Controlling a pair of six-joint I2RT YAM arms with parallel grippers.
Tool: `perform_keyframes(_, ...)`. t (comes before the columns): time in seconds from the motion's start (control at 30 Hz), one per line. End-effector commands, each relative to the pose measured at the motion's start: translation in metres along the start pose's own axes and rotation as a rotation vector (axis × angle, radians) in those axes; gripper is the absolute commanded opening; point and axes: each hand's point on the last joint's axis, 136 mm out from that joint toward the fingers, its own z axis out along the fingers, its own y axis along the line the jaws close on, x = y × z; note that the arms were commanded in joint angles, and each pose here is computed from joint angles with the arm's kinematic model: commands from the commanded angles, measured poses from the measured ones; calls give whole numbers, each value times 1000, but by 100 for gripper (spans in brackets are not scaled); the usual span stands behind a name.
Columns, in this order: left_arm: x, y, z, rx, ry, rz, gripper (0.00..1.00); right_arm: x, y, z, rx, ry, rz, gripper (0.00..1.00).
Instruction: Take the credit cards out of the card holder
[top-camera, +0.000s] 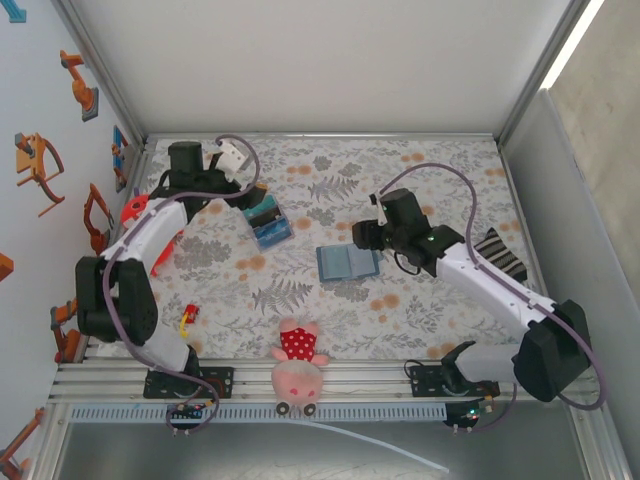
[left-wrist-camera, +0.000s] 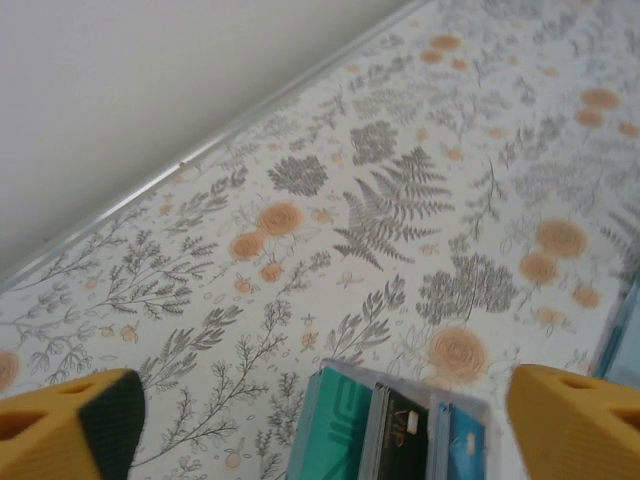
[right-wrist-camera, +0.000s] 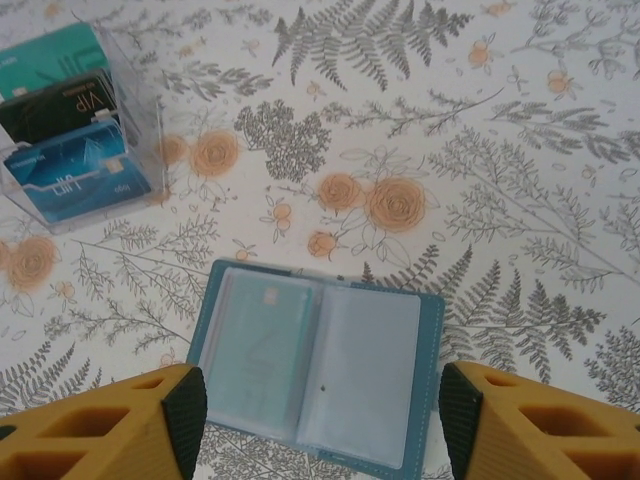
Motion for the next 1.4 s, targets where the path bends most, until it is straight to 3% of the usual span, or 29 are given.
perform_keyframes(0.0,-13,-3,-15,-122,-62,-105,97,11,7,3,29,73,-35,61)
perform_keyframes(0.23,-2,-30,-52,-267,-119,-280,97,41,30,27,32,207,-94,59)
perform_keyframes(0.5,34,-23,-96,-480,-188,-556,97,63,46,64,38,336,-140,58)
perform_keyframes(0.7,54,-20,-110,-559,-201,-681,97,69,48,84,59,395,-161,56)
perform_keyframes(1.37,73,-12,-115,-644,-180,-787,97,96,47,114,68,514,-174,61)
